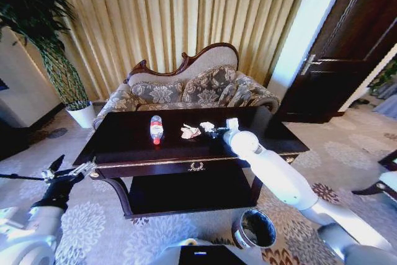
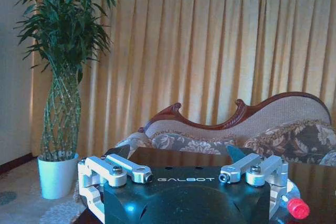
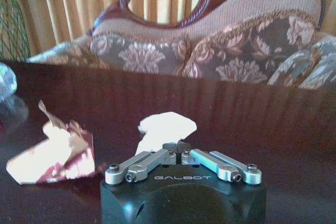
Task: Move to the front of the table and place the trash on the table into the trash bin.
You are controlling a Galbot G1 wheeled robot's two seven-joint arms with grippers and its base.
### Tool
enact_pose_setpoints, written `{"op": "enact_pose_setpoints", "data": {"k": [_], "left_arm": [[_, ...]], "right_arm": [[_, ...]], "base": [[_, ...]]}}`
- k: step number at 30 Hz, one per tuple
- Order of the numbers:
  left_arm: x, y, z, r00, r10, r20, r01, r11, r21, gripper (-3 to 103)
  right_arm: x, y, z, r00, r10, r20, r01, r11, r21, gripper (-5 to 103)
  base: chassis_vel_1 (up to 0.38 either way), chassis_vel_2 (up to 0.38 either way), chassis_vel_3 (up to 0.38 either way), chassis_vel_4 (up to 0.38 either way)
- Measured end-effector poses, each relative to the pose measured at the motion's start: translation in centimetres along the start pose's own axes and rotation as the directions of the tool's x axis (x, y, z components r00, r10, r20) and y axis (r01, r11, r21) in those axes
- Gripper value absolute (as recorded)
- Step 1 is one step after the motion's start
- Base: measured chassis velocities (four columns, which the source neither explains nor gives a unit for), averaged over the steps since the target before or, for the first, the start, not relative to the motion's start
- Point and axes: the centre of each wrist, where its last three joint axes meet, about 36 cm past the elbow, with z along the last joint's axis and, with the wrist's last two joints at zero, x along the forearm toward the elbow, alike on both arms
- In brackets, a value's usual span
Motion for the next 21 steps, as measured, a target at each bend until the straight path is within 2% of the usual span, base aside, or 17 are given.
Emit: {"op": "enact_pose_setpoints", "data": {"k": [7,9,11,15,21], "left_arm": [[-0.2,-0.4,0.2,1.000,0.014,0.001,-0.014,1.000,0.013,100],[-0.5,-0.6,0.1,1.000,0.013,0.009,-0.014,1.000,0.018,100],[-0.7,-0.6,-0.1,1.000,0.018,0.017,-0.019,1.000,0.020,100],[-0.9,-0.4,-0.4,0.999,0.031,0.020,-0.031,0.999,0.016,100],[-1.4,-0.5,-0.9,0.998,0.068,0.017,-0.068,0.998,0.012,100]], "right_arm": [[1.6,-0.6,-0.1,0.992,0.012,0.124,-0.005,0.999,-0.054,0],[3.9,-1.8,0.9,0.972,0.056,0.227,-0.034,0.995,-0.096,0],[6.8,-3.4,2.2,0.935,0.111,0.338,-0.084,0.992,-0.093,0],[9.9,-3.8,5.1,0.907,0.158,0.391,-0.135,0.987,-0.084,0],[14.2,-3.2,7.5,0.897,0.197,0.396,-0.166,0.980,-0.113,0]], "base": [[0.000,0.000,0.000,0.000],[0.000,0.000,0.000,0.000],[0.000,0.000,0.000,0.000],[0.000,0.000,0.000,0.000],[0.000,0.000,0.000,0.000]]}}
